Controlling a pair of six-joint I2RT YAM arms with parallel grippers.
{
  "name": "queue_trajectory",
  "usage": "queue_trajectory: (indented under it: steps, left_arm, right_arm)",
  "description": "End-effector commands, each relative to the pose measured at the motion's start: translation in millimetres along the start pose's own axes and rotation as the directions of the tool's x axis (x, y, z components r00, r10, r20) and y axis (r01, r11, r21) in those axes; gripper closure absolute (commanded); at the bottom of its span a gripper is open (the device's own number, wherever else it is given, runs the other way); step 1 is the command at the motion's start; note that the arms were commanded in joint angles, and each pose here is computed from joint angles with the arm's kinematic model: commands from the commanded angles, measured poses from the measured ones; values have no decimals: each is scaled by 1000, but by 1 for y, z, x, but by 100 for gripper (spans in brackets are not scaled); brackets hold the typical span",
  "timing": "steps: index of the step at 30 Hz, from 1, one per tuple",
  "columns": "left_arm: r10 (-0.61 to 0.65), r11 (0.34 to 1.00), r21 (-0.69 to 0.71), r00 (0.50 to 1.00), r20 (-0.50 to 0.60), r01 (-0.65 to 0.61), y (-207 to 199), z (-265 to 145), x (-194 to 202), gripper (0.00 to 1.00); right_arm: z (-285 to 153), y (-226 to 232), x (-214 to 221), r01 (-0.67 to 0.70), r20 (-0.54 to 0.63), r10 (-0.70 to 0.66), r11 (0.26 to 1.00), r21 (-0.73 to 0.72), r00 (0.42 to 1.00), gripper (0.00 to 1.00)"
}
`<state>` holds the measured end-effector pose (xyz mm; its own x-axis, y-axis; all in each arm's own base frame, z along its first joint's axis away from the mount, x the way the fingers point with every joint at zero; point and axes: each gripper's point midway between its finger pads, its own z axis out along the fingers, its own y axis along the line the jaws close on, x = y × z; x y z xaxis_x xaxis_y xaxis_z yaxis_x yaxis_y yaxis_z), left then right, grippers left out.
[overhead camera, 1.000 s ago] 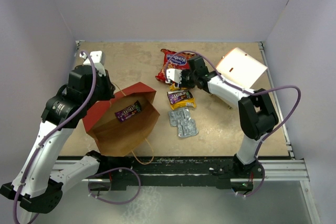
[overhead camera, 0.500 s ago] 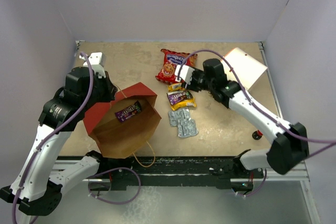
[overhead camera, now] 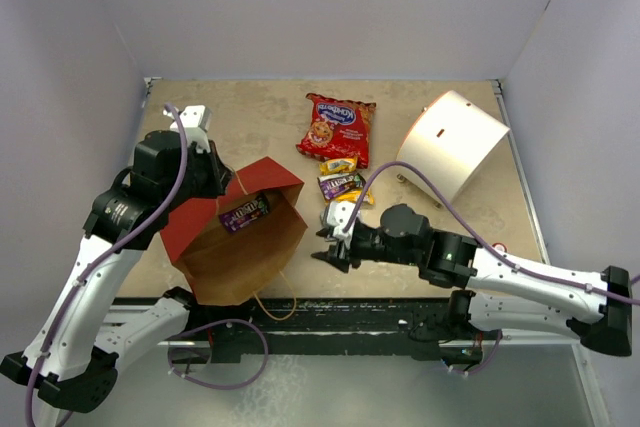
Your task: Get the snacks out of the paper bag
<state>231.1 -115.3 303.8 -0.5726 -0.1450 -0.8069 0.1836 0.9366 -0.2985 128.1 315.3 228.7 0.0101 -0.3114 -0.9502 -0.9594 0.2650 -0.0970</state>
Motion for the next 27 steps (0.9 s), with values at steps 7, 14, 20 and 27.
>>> queue_trajectory:
  steps: [7,14,20,27]
  left_arm:
    - [-19,993,115,999,36,15,-26,-1,-18,100]
    - [-29,993,112,998,49,23,-25,-14,-22,100]
    - [-23,993,113,998,65,15,-24,-26,-23,100]
    - [10,992,127,998,64,-18,-26,-28,-24,100]
  right_arm:
    - [62,65,-86,292,118,-281,952,-89,952,48]
    - [151,57,-59,492,-54,-496,867,-76,867,46]
    - [188,46,-18,568,-175,-571,820,-75,802,44]
    - [215,28,32,618,-295,-621,777,-114,726,44]
